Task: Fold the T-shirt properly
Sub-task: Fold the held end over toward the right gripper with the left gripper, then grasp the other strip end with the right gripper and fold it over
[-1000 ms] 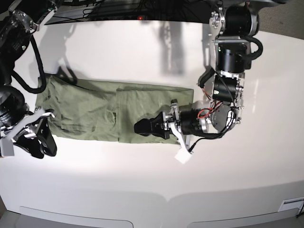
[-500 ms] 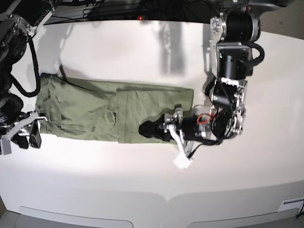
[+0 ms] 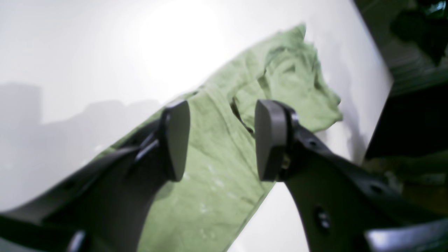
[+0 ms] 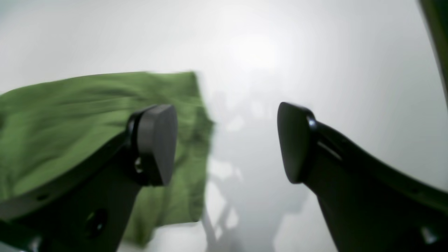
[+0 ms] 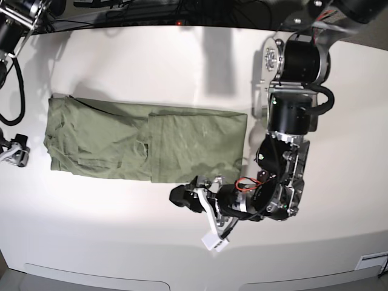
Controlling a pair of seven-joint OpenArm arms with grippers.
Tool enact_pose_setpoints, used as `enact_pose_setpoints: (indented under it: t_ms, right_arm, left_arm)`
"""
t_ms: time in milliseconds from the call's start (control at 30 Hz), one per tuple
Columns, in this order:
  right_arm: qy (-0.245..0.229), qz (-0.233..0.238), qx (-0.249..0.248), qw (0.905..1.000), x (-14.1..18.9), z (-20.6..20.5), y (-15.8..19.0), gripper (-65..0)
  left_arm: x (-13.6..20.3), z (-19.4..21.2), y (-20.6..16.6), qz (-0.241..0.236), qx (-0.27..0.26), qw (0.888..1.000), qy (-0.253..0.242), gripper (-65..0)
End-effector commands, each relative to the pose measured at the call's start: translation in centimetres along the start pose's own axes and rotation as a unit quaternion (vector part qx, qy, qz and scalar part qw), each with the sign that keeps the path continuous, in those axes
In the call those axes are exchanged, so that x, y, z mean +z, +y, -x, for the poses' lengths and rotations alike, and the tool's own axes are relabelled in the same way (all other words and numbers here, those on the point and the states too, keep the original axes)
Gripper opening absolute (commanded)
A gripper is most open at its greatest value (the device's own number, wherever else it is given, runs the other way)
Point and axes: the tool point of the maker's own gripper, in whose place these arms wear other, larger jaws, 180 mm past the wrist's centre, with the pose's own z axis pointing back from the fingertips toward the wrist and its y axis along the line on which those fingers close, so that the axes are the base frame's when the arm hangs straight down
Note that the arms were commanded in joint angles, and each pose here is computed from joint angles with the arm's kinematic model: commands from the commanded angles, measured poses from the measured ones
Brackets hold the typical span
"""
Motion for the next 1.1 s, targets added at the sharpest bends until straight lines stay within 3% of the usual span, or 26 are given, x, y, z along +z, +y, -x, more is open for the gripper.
enact_pose_setpoints:
  t_ms: [0, 233, 400, 600, 800, 1000, 1067]
  right_arm:
    - [-0.023, 0.011, -0.003, 0.9997, 0.4, -1.9, -1.4, -20.7]
    - [0.049, -0.010, -0.092, 0.9946, -2.9, 2.9, -3.2, -20.7]
    - [0.087, -0.076, -0.143, 0.9830, -4.3, 6.3, -1.2, -20.7]
    - [0.118, -0.136, -0.156, 0.9713, -4.9, 8.7, 2.0, -20.7]
    - [0.107, -0.191, -0.175, 0.9599, -5.8, 9.2, 6.4, -20.8]
    - [0.116, -0.207, -0.179, 0.9549, -6.0, 9.8, 8.0, -20.9]
    - [0.116, -0.206, -0.179, 0.9551, -6.0, 9.8, 7.9, -24.4]
  left_arm:
    - [0.2, -2.6, -1.0, 0.008, -0.028, 0.999, -0.025, -35.4]
    - [-1.1, -1.8, -2.5, 0.017, -0.061, 0.998, 0.005, -35.4]
    - [-1.3, -2.0, -2.8, 0.019, -0.066, 0.998, -0.001, -35.4]
    - [-1.3, -1.5, -2.7, 0.019, -0.064, 0.998, 0.009, -35.4]
    - [-2.0, 3.4, -0.7, -0.023, -0.060, 0.997, 0.049, -35.4]
    - [-2.0, 8.0, 0.2, -0.026, -0.025, 0.997, 0.064, -35.4]
    - [-1.7, 9.3, 0.6, -0.029, -0.017, 0.997, 0.071, -35.4]
